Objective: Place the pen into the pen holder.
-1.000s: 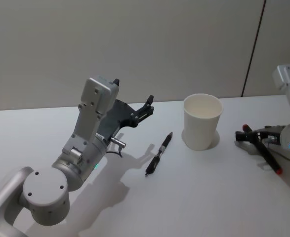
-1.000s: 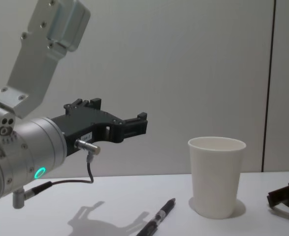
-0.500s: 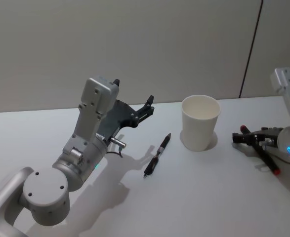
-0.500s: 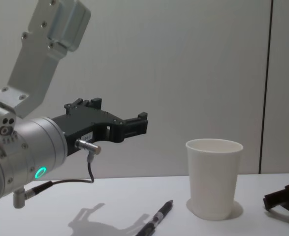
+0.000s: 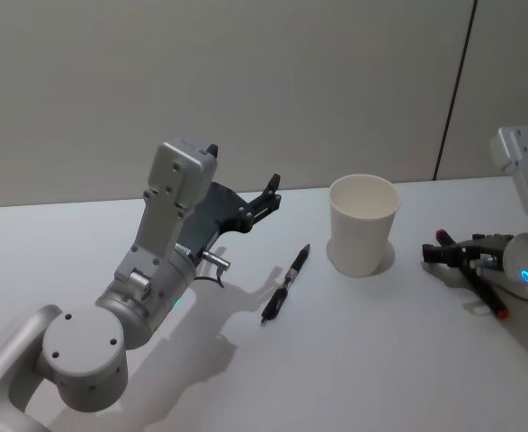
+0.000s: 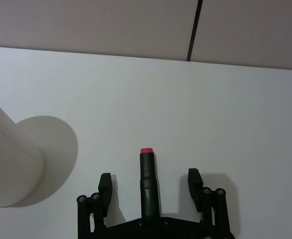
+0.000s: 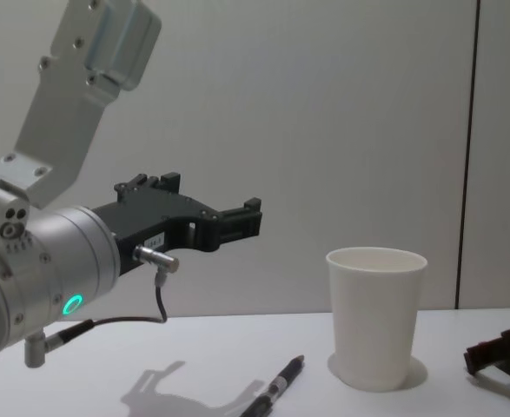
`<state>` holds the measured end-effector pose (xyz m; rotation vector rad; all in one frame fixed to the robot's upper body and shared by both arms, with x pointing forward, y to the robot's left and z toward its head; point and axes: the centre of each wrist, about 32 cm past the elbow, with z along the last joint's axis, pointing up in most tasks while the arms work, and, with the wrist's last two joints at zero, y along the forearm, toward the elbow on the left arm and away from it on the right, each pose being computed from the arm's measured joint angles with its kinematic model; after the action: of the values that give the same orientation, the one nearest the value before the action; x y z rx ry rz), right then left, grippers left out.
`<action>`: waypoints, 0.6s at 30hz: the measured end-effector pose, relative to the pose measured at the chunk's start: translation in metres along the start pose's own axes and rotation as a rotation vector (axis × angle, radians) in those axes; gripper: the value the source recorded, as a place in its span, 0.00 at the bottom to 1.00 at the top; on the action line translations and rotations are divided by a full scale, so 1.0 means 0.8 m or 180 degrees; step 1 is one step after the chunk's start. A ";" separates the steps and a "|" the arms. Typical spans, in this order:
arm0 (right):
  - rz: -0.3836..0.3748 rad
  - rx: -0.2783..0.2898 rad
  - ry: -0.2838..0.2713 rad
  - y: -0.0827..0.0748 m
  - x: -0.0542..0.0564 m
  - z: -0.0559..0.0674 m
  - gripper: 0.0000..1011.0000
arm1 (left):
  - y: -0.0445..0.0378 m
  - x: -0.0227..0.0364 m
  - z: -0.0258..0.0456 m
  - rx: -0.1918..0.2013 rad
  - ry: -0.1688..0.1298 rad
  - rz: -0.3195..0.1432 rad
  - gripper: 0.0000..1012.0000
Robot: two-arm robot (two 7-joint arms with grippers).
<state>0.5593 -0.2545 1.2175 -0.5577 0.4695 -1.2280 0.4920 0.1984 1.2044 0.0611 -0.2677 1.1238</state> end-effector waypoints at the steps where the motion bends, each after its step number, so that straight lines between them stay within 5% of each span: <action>1: 0.0001 -0.0001 0.0000 0.000 0.000 0.000 0.94 | 0.000 0.0000 0.0000 0.0000 0.0000 0.0000 0.99; 18: 0.0024 0.0058 -0.0010 -0.002 -0.003 -0.005 0.85 | 0.000 0.0000 0.0000 0.0000 0.0000 0.0000 0.99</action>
<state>0.5555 -0.2532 1.2156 -0.5419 0.4572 -1.2229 0.4920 0.1984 1.2044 0.0611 -0.2676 1.1238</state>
